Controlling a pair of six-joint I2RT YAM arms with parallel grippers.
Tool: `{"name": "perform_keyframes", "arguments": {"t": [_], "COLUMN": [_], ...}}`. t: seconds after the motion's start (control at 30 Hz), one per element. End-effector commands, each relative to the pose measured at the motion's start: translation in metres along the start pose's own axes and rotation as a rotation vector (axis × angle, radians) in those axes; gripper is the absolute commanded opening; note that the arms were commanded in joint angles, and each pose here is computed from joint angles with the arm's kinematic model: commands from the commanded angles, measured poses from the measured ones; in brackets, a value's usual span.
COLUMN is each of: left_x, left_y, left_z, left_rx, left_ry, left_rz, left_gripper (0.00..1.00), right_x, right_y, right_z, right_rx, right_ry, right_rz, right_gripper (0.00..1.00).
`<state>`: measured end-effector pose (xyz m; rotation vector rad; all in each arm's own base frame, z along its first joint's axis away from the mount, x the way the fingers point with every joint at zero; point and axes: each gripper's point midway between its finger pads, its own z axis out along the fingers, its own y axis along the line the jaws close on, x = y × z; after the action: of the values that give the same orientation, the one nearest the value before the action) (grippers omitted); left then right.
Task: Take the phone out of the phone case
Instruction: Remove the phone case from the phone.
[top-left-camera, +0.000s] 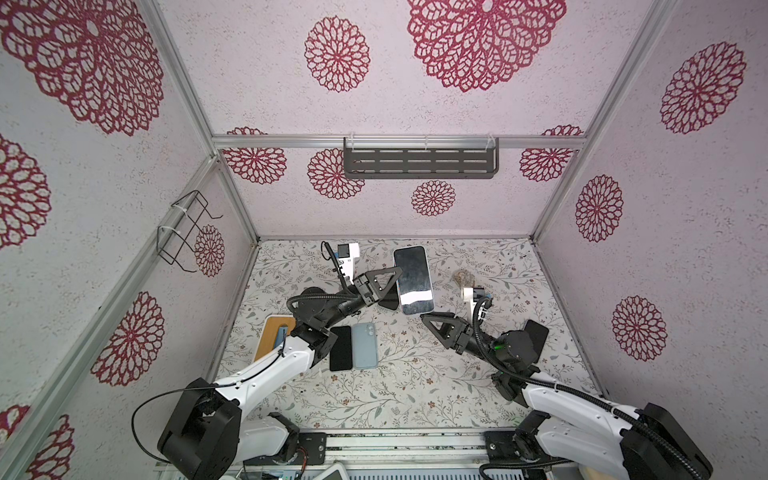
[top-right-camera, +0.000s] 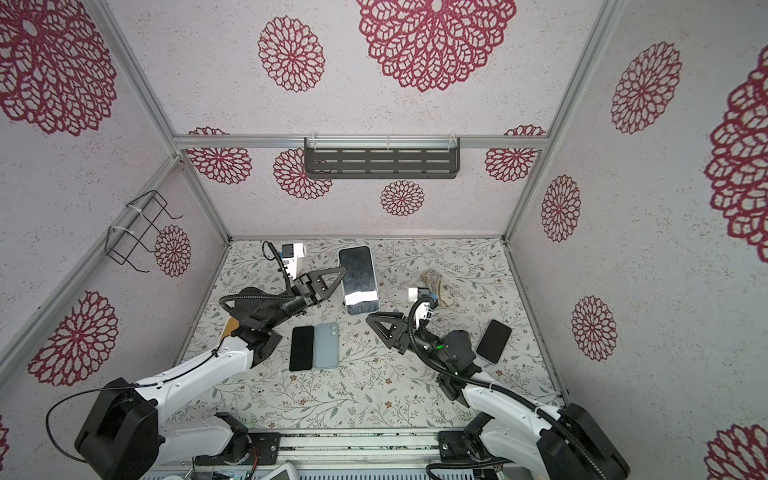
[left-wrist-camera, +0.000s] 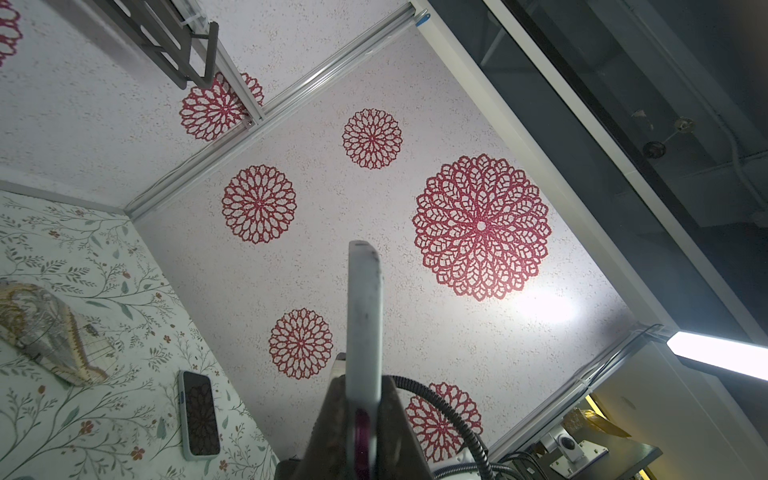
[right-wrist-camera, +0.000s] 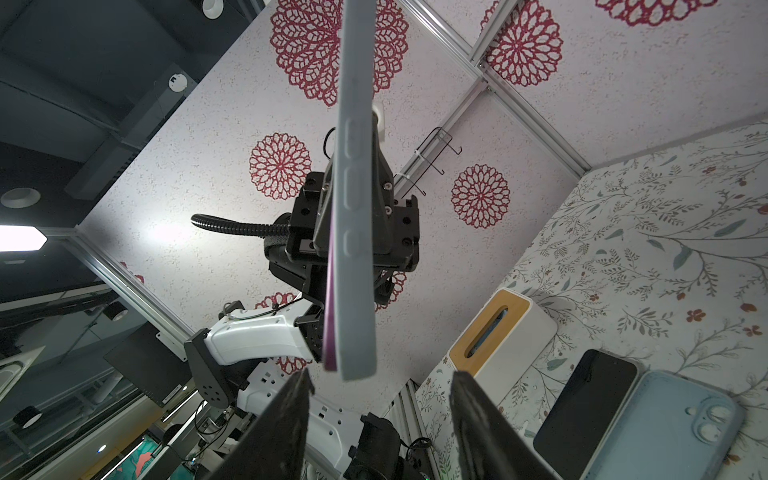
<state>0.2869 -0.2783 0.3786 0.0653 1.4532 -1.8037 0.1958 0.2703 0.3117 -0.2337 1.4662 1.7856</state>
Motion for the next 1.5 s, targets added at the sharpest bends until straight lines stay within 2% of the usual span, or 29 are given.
{"name": "perform_keyframes", "arguments": {"t": [0.0, 1.17, 1.47], "left_x": [-0.009, 0.001, 0.013], "left_y": [-0.028, -0.035, -0.035], "left_z": [0.001, 0.001, -0.001], "left_rx": [0.086, 0.115, 0.131], "left_ry": [-0.031, -0.001, 0.026], "left_rz": [0.04, 0.046, 0.04], "left_gripper": [0.0, 0.0, 0.0], "right_x": [-0.007, -0.017, -0.026], "right_y": [0.015, 0.007, 0.002], "right_z": [0.0, 0.004, 0.004], "right_rx": [-0.053, -0.02, -0.017], "right_ry": [-0.026, -0.059, -0.091], "right_rz": [-0.049, -0.043, -0.027], "right_gripper": [0.57, 0.57, 0.54]}}
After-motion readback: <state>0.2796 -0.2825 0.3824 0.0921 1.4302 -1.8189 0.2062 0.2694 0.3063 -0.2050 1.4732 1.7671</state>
